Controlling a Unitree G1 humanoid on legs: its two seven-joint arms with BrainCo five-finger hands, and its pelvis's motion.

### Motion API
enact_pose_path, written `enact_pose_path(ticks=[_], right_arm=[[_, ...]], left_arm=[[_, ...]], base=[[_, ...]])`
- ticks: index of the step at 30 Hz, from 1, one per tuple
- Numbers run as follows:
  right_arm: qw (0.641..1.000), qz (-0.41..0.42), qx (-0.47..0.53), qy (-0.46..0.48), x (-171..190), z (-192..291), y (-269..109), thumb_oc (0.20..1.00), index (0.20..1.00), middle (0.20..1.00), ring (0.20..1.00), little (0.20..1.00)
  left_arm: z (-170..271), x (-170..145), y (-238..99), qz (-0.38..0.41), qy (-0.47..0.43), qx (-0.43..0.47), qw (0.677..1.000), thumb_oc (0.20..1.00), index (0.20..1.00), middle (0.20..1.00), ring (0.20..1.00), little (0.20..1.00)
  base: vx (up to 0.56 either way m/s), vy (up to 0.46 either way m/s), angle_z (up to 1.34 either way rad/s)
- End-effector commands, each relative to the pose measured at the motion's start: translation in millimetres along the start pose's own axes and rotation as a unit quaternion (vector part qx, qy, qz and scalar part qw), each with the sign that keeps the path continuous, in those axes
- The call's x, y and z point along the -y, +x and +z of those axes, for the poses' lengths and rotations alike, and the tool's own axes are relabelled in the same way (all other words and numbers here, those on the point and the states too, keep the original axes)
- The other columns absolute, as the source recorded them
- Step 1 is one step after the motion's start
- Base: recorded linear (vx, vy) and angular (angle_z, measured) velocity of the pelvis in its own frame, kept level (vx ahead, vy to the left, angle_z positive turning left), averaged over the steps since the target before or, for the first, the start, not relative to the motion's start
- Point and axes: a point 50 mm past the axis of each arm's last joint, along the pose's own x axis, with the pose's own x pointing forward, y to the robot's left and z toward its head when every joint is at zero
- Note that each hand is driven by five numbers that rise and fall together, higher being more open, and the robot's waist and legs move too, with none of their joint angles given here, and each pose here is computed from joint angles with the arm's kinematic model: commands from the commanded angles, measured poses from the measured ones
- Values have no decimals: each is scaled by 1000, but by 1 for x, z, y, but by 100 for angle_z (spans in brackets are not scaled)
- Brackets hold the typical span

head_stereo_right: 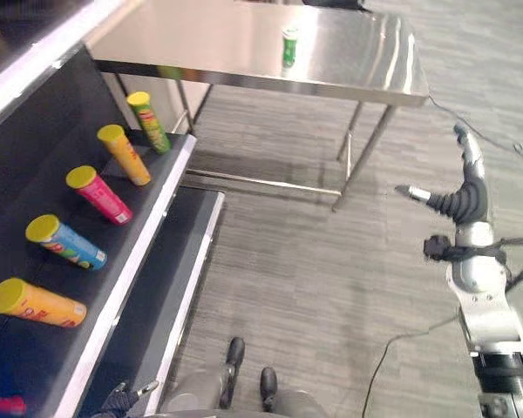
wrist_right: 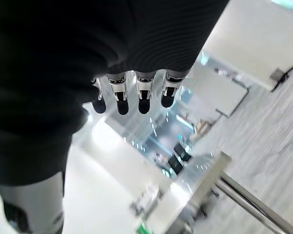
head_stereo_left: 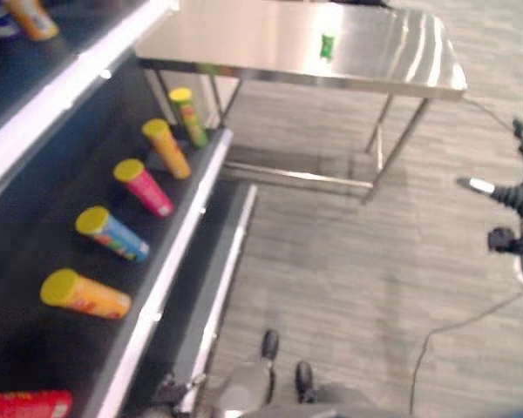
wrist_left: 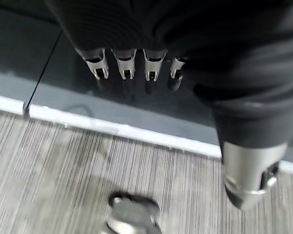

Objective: Put the goods on the table back onto the shelves and tidy them up.

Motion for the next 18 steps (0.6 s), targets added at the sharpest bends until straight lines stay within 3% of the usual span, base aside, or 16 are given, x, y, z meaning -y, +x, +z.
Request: enact_pose_path(ticks=[1,9,18], right_arm=[[998,6,50,-27,2,20,12,1000,1000,1000,1000,1000],[999,2,44,-30,3,18,14,1000,1000,1000,1000,1000],[997,-27,43,-60,20,16,18,1000,1000,1000,1000,1000]], left_arm=[[4,-20,0,24,16,15,999,1000,1000,1000,1000,1000],[40,-22,1,11,19,85,996,1000,1000,1000,1000,1000],[60,-16,2,12,19,124,992,1000,1000,1000,1000,1000]], base=[[534,137,-49],[313,24,-5],[459,-211,25]])
